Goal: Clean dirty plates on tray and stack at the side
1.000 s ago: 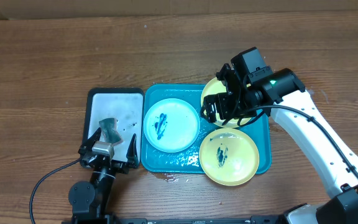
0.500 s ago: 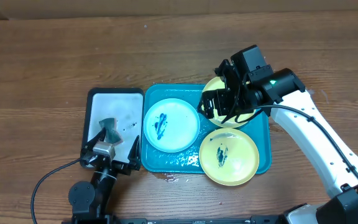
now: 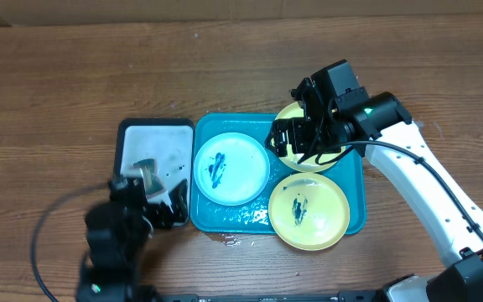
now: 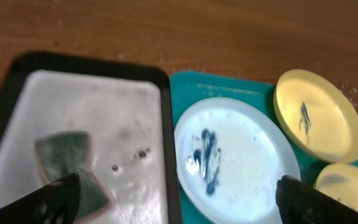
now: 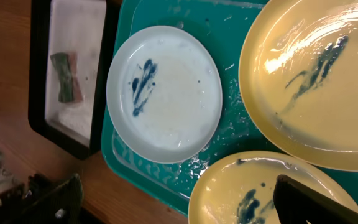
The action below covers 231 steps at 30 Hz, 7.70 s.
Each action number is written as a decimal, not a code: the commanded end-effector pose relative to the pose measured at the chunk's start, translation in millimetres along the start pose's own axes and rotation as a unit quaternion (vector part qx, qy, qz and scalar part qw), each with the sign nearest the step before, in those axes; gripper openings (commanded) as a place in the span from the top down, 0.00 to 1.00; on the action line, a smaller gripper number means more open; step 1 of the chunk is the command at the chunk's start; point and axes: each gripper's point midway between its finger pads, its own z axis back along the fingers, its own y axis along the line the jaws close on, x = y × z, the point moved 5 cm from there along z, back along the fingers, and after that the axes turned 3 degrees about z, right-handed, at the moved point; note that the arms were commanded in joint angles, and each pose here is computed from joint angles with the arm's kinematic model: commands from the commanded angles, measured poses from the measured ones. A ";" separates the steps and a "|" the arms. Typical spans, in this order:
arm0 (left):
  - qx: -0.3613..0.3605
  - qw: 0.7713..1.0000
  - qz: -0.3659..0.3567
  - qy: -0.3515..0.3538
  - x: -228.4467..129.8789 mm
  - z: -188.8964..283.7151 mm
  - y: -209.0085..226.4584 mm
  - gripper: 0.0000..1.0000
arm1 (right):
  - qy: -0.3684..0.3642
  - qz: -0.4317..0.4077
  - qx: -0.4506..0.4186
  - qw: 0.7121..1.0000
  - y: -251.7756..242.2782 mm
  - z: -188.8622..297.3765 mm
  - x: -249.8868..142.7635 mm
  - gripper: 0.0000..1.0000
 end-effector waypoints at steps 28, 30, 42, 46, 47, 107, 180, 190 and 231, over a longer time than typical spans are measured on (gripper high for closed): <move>0.103 0.965 0.061 0.233 106.2 -44.1 2.1 0.00 | 0.001 -0.035 -0.003 0.999 33.8 -97.3 -61.0 0.00; 0.166 0.953 0.115 0.226 103.8 -42.5 14.5 0.00 | 0.005 -0.034 -0.003 0.999 34.4 -98.5 -62.8 0.00; 0.230 0.918 0.182 0.267 77.1 -67.6 36.0 0.56 | 0.028 -0.046 -0.019 0.998 28.4 -99.3 -72.1 0.00; 0.291 0.884 0.197 0.309 46.6 -86.2 58.8 0.38 | 0.029 -0.055 -0.019 0.998 28.5 -99.3 -72.2 0.00; 0.293 0.879 0.197 0.319 41.4 -90.7 61.2 0.41 | 0.028 -0.058 -0.019 0.998 28.5 -99.2 -72.1 0.00; 0.203 0.921 0.048 0.330 29.9 -107.3 51.5 0.96 | 0.002 -0.031 -0.060 0.998 18.3 -98.6 -65.7 0.00; 0.154 0.922 0.005 0.355 44.1 -105.6 36.2 0.96 | -0.024 -0.157 -0.118 0.980 -31.9 -164.5 -44.0 0.96; 0.036 0.934 0.018 0.355 47.8 -112.1 -22.2 0.96 | -0.021 -0.156 -0.115 0.981 -30.2 -165.0 -44.9 0.96; -0.077 0.846 0.004 0.527 -105.2 -194.2 -125.7 0.96 | -0.012 -0.158 -0.116 0.981 -30.7 -165.0 -48.3 0.96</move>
